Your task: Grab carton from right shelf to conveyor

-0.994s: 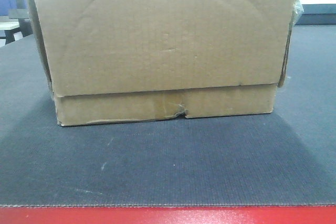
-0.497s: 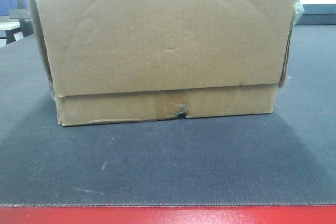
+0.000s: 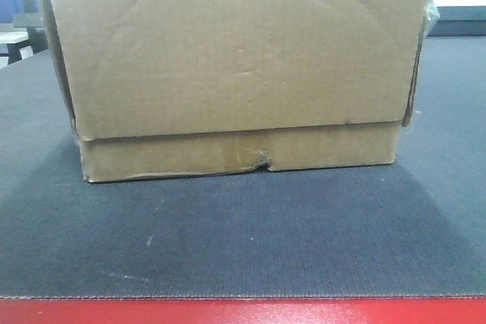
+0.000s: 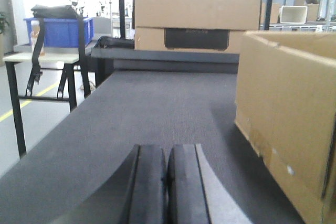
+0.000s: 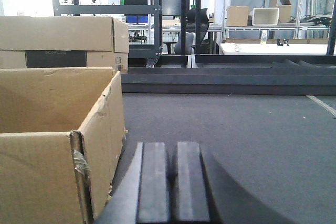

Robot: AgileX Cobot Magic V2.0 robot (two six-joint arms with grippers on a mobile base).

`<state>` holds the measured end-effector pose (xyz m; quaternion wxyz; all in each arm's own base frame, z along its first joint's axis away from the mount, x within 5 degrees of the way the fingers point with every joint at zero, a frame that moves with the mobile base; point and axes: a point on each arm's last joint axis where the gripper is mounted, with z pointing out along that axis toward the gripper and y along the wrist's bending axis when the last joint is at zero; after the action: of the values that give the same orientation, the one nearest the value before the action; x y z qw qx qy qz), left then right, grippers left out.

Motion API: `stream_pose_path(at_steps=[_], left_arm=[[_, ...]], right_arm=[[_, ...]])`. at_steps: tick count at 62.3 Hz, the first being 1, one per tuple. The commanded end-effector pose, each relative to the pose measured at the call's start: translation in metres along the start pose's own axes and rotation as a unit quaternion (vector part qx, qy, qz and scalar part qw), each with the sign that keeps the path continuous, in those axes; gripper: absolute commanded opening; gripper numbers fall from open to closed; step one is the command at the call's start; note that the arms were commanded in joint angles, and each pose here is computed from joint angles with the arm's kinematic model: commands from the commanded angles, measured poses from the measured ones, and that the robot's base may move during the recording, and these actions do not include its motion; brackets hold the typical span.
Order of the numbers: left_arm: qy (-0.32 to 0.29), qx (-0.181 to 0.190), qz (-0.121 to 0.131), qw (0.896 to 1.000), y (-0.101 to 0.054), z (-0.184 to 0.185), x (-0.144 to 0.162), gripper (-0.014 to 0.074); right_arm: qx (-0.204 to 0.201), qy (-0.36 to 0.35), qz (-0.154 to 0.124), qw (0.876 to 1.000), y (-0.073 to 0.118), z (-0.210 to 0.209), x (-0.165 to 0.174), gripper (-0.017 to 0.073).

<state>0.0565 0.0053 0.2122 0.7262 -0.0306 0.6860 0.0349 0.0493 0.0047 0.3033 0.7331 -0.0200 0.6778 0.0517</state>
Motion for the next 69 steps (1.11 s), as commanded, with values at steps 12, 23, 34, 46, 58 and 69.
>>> stream_pose_path(at_steps=[12, 23, 34, 46, 58, 69], left_arm=[[0.001, -0.001, -0.003, 1.000, 0.0001, -0.0005, 0.0019, -0.0003], [0.001, -0.001, -0.003, 1.000, 0.0001, -0.0005, 0.0019, -0.0003], [0.001, -0.001, -0.003, 1.000, 0.0001, -0.0005, 0.0019, -0.0003], [0.001, -0.001, -0.003, 1.000, 0.0001, -0.0005, 0.0019, -0.0003], [0.001, -0.001, -0.003, 1.000, 0.0001, -0.0005, 0.0019, -0.0003], [0.001, -0.001, -0.003, 1.000, 0.0001, -0.0005, 0.0019, -0.0003]], right_arm=[[0.002, -0.012, -0.008, 1.000, -0.0002, -0.0009, -0.0017, -0.0069], [0.002, -0.012, -0.008, 1.000, -0.0002, -0.0009, -0.0017, -0.0069], [0.002, -0.012, -0.008, 1.000, -0.0002, -0.0009, -0.0017, -0.0069], [0.002, -0.012, -0.008, 1.000, -0.0002, -0.0009, -0.0017, -0.0069], [0.002, -0.012, -0.008, 1.000, -0.0002, -0.0009, -0.0017, -0.0069], [0.002, -0.011, -0.008, 1.000, -0.0003, -0.0007, -0.0010, -0.0069]])
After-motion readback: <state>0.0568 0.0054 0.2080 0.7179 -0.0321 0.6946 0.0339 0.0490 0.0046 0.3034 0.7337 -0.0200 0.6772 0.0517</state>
